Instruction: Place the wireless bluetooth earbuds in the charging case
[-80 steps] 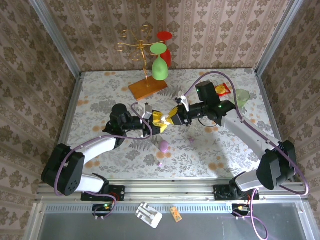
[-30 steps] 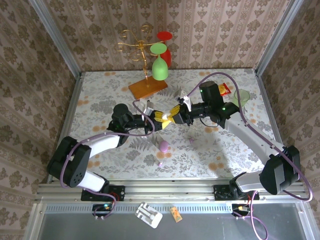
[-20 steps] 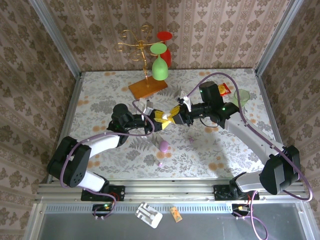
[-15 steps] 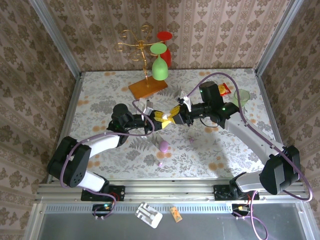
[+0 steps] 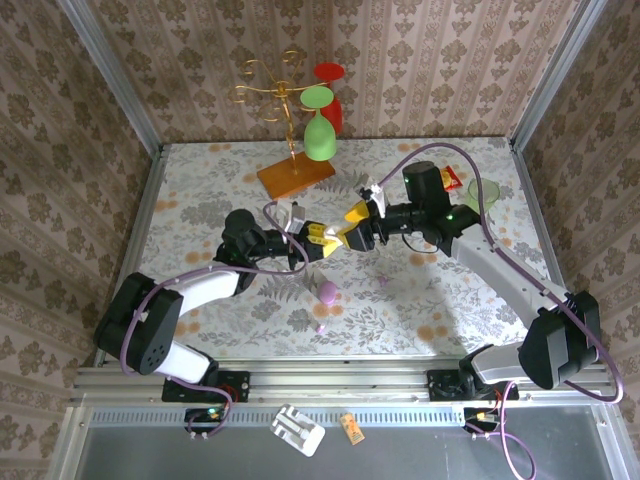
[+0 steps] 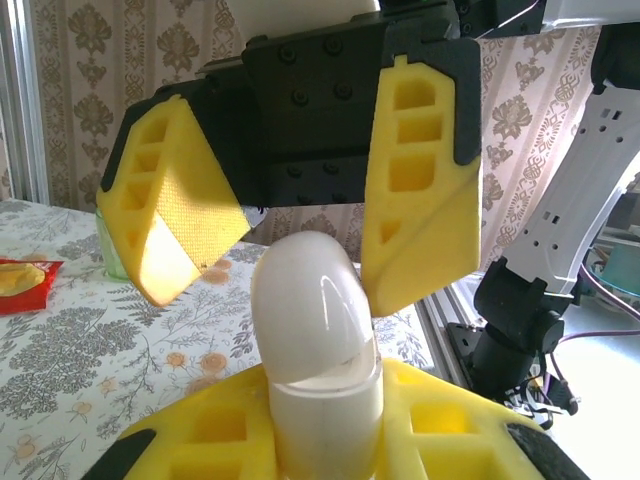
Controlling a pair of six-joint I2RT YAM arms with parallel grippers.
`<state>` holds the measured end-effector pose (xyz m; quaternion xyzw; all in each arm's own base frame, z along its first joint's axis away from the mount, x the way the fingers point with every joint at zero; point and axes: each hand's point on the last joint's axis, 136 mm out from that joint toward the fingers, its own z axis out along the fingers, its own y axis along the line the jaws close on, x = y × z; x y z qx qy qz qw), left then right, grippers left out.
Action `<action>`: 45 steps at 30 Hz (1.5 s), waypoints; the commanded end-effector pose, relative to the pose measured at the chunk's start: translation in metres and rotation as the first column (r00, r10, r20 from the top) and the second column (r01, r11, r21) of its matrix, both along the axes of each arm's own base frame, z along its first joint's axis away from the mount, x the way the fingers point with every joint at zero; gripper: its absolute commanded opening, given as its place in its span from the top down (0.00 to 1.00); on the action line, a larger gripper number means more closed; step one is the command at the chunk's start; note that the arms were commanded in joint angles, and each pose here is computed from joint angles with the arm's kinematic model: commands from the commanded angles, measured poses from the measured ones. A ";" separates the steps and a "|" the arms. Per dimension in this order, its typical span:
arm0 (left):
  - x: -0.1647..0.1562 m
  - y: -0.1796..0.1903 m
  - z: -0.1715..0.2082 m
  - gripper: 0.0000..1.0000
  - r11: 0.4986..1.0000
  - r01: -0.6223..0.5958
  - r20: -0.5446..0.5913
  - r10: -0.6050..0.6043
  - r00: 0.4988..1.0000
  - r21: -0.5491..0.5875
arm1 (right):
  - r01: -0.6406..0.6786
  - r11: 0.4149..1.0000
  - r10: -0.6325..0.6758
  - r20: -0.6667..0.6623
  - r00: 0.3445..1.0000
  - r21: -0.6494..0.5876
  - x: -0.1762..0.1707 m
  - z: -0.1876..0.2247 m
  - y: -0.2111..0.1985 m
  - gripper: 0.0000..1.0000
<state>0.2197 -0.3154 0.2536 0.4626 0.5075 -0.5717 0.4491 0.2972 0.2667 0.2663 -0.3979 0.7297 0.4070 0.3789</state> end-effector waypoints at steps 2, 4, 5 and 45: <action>-0.016 0.003 0.004 0.93 0.998 0.052 0.119 -0.048 0.992 -0.025 | 0.092 0.996 -0.092 0.015 0.996 0.015 0.017 0.011 -0.008 0.32; -0.016 0.004 0.003 0.94 0.999 0.047 0.144 -0.042 0.989 -0.028 | 0.090 0.996 -0.091 0.014 0.996 0.022 0.016 0.012 -0.007 0.31; -0.017 0.004 0.002 0.95 0.999 0.042 0.160 -0.036 0.987 -0.033 | 0.095 0.995 -0.096 0.015 0.995 0.022 0.018 0.013 -0.007 0.31; 0.055 0.083 0.007 1.00 0.909 -0.395 0.378 0.416 0.827 -0.135 | 0.537 0.697 -0.685 -0.220 0.694 -0.476 0.044 -0.148 -0.060 0.30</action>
